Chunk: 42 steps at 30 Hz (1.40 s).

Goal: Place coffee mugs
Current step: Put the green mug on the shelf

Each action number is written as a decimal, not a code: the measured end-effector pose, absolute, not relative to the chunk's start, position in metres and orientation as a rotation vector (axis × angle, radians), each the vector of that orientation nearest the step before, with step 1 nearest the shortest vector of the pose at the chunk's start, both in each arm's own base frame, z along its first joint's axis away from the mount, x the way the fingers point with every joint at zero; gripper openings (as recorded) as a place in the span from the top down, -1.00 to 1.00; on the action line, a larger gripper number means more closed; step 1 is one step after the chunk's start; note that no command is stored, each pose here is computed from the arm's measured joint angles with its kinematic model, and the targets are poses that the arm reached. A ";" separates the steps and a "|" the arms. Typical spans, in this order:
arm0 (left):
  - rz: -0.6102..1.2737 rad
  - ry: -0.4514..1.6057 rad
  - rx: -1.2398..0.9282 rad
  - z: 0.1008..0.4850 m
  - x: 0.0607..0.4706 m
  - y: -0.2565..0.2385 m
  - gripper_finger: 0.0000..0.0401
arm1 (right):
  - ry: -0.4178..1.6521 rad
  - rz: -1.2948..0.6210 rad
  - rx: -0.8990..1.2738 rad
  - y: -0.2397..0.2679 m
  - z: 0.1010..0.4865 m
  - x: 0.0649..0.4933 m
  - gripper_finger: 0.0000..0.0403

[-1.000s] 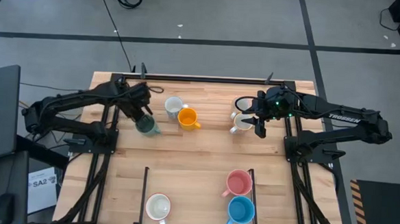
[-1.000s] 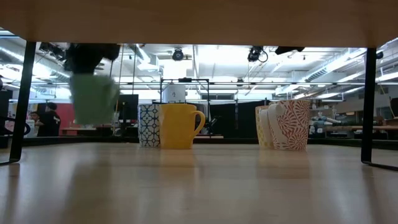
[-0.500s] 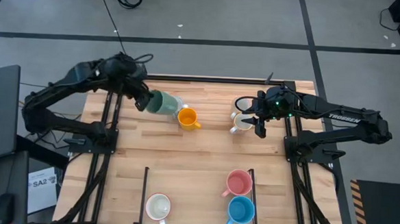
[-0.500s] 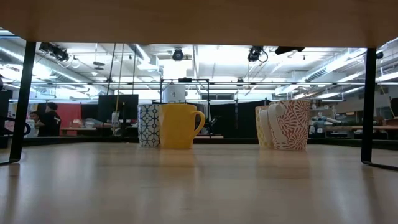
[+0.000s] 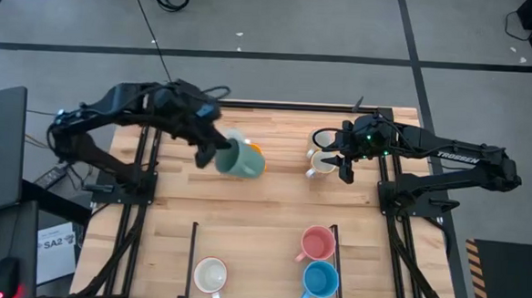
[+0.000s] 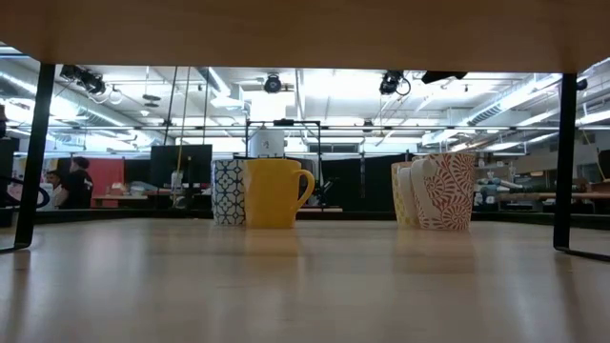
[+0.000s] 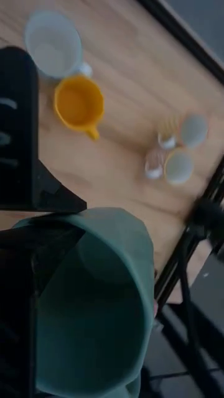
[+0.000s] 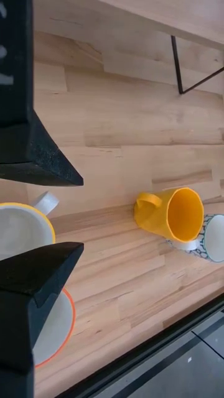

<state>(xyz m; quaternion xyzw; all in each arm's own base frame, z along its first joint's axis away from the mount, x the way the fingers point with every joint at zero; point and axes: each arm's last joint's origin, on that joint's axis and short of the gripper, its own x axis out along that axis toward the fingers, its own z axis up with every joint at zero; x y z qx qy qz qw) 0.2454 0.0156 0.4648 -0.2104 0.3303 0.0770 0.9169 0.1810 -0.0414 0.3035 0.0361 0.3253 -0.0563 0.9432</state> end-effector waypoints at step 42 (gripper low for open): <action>-0.166 0.986 -0.241 0.413 0.338 -0.105 0.87 | 0.664 -0.115 0.074 -0.041 0.303 0.181 0.20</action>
